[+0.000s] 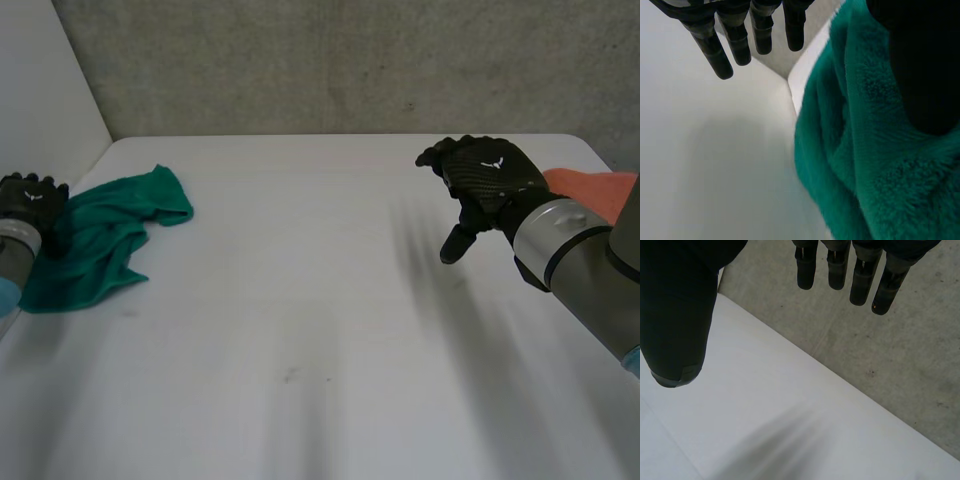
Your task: Fold the laundry.
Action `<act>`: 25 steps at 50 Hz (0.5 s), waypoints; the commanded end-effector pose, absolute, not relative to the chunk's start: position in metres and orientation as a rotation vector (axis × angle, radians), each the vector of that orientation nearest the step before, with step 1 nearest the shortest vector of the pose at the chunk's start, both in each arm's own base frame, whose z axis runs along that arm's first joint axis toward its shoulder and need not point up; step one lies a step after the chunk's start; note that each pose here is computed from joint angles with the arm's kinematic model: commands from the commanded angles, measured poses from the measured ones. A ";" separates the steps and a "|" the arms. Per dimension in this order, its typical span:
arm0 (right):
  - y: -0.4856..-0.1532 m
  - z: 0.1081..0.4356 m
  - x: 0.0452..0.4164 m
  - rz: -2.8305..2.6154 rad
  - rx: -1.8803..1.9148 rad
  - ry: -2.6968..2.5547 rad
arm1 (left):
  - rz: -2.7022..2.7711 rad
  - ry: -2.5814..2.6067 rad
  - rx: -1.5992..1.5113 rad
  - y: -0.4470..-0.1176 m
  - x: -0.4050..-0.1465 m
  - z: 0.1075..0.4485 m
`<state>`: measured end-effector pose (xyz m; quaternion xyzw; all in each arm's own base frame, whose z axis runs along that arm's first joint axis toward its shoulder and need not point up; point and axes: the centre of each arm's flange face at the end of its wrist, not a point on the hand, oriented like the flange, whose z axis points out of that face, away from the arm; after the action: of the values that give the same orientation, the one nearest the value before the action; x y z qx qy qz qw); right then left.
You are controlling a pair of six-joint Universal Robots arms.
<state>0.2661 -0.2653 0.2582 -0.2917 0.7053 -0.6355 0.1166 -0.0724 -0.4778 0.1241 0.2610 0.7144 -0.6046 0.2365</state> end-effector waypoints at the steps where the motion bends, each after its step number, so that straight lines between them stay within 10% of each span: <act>1: -0.267 0.252 0.267 -1.842 -0.858 2.081 | -1.606 1.974 0.747 -0.479 -0.069 0.109; 10: -0.270 0.256 0.265 -1.857 -0.849 2.076 | -1.669 1.928 0.693 -0.468 -0.099 0.145; 25: -0.275 0.273 0.263 -1.924 -0.821 2.037 | -2.329 2.015 0.724 -0.328 -0.258 0.275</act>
<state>0.2641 -0.2724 0.2610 -0.2856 0.7039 -0.6405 0.1124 -0.1905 -0.4024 0.2467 0.2087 0.6560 -0.7168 0.1108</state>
